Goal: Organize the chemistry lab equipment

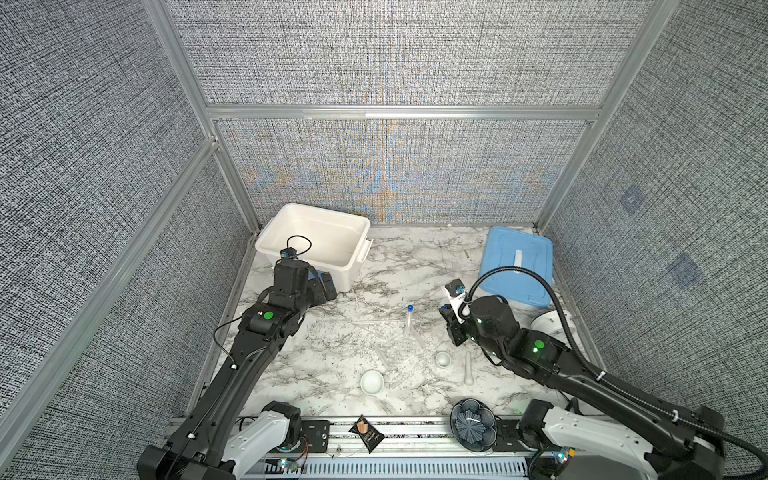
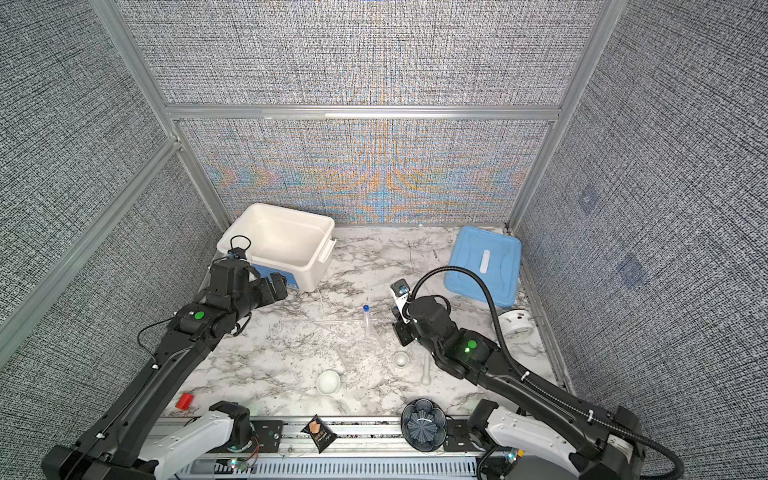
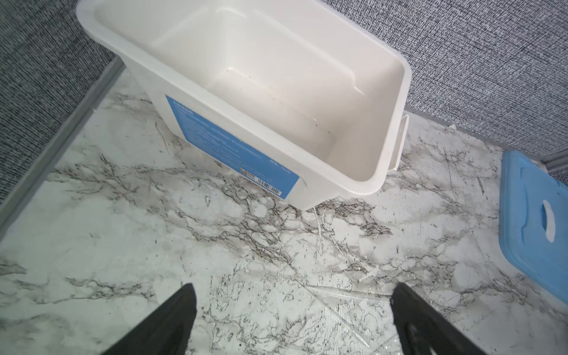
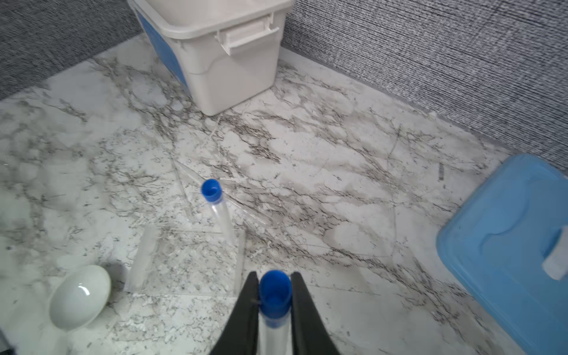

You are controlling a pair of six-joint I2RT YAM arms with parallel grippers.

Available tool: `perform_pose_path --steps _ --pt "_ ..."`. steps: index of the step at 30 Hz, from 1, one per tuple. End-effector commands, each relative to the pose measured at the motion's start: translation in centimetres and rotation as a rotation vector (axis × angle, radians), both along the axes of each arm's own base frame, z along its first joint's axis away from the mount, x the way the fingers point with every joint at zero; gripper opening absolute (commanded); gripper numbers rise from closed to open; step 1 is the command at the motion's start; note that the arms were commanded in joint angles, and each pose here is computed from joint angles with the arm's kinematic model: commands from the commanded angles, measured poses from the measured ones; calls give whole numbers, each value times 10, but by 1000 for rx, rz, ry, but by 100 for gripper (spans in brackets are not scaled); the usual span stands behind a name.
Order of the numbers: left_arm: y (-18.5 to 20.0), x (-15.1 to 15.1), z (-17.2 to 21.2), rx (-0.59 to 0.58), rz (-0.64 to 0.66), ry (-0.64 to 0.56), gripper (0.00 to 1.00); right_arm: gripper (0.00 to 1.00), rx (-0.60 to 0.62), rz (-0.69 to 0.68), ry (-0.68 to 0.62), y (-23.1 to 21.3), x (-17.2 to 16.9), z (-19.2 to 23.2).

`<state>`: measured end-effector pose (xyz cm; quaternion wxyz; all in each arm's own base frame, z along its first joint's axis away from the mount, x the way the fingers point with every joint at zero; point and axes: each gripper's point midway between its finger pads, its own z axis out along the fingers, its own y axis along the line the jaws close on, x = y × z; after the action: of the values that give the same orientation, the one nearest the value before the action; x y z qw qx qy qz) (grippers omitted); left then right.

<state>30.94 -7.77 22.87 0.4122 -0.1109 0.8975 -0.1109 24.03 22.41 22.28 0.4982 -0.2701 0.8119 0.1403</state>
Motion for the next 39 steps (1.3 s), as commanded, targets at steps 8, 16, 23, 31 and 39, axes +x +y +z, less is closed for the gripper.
perform_pose_path --steps 8,16,23,31,39 --pt "1 5 5 -56 60 0 99 19 222 144 -174 67 -8 37" --pt "11 2 -1 -58 145 41 99 19 320 214 -223 97 -5 40" --pt "21 -1 -1 -100 257 67 99 19 362 253 -247 116 -1 33" --pt "16 4 -9 -152 268 121 99 18 304 233 -316 117 10 14" --pt "11 10 -13 -177 274 135 99 18 270 207 -333 114 21 -11"
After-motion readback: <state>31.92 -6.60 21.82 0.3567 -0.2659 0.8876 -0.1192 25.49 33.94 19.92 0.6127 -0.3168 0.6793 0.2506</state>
